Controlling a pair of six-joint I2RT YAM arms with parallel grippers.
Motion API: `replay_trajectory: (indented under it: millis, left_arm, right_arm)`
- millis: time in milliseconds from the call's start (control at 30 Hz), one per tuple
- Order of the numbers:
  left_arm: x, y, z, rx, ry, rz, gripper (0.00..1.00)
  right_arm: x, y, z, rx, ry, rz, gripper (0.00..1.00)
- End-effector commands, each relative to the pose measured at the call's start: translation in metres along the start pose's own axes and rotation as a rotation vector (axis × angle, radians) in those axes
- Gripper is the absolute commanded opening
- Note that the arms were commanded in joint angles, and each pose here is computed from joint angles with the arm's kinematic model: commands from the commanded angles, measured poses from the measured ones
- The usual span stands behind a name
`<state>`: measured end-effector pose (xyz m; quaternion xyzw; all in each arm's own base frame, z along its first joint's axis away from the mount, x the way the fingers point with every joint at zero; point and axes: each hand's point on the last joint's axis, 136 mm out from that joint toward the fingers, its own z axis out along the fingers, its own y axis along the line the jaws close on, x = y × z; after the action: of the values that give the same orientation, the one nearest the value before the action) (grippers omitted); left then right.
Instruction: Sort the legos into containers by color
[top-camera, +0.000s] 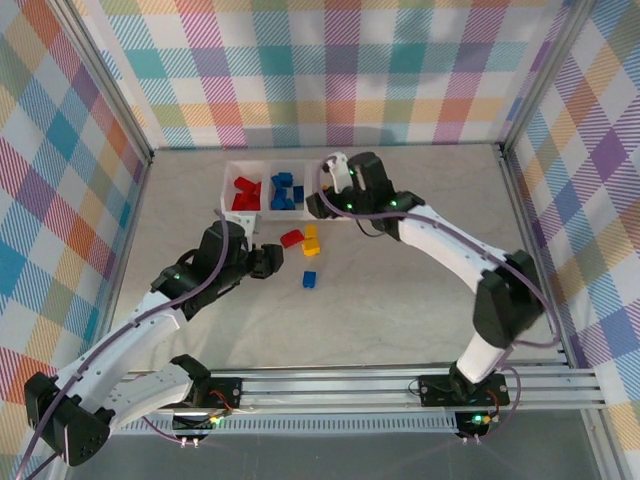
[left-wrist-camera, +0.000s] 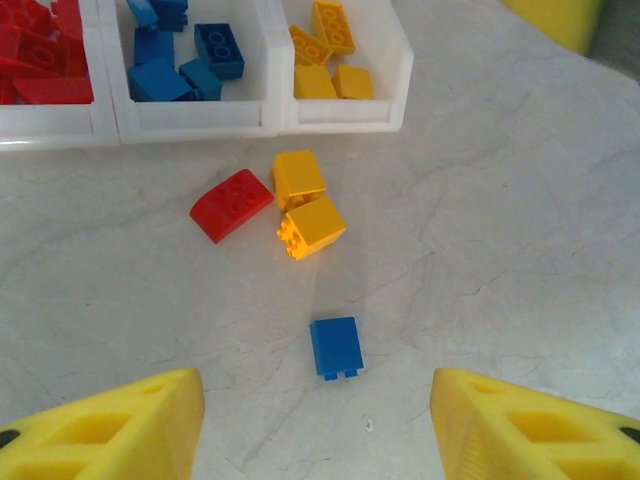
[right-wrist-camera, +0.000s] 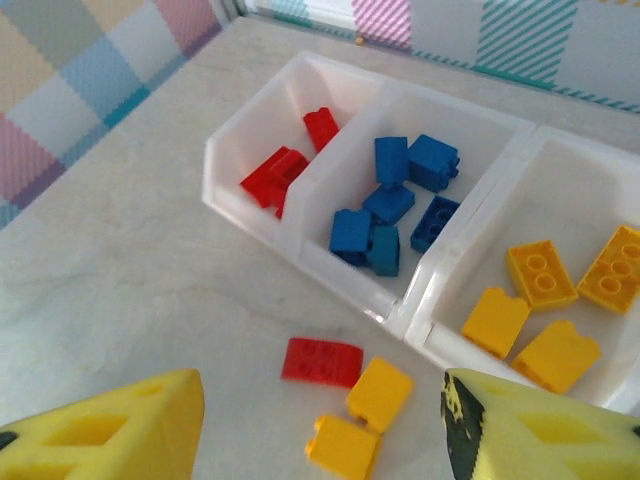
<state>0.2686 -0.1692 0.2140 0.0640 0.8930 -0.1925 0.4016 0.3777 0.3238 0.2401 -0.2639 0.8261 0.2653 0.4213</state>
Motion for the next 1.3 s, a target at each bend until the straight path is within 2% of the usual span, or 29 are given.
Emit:
replay_trajectory:
  millis: [0,133,300,400,600,800,967,1267]
  left_arm:
    - [0.006,-0.006,0.013,0.019,0.03,-0.006,0.62]
    - [0.017,-0.008,0.029,0.004,0.08,-0.004,0.62]
    - [0.033,-0.012,0.055,-0.042,0.166,0.025,0.62]
    - [0.045,-0.017,0.071,-0.075,0.224,0.065,0.63]
    - [0.071,-0.027,0.102,-0.149,0.354,0.095,0.63]
    - [0.087,-0.028,0.128,-0.203,0.415,0.087,0.61]
    - [0.102,-0.019,0.143,-0.264,0.479,0.094,0.59]
    - [0.123,-0.011,0.157,-0.298,0.539,0.108,0.53]
  right_arm:
    - [0.019,0.007,-0.02,-0.045,-0.012,-0.007,0.64]
    - [0.056,0.011,-0.05,-0.047,0.012,0.04,0.64]
    - [0.1,0.01,-0.071,-0.037,0.08,0.095,0.64]
    - [0.114,0.014,-0.082,-0.043,0.097,0.129,0.64]
    - [0.127,0.011,-0.102,-0.003,0.105,0.144,0.65]
    - [0.143,0.017,-0.102,-0.04,0.129,0.182,0.65]
    - [0.153,0.015,-0.103,-0.03,0.152,0.185,0.65]
    - [0.153,0.015,-0.104,-0.027,0.159,0.181,0.65]
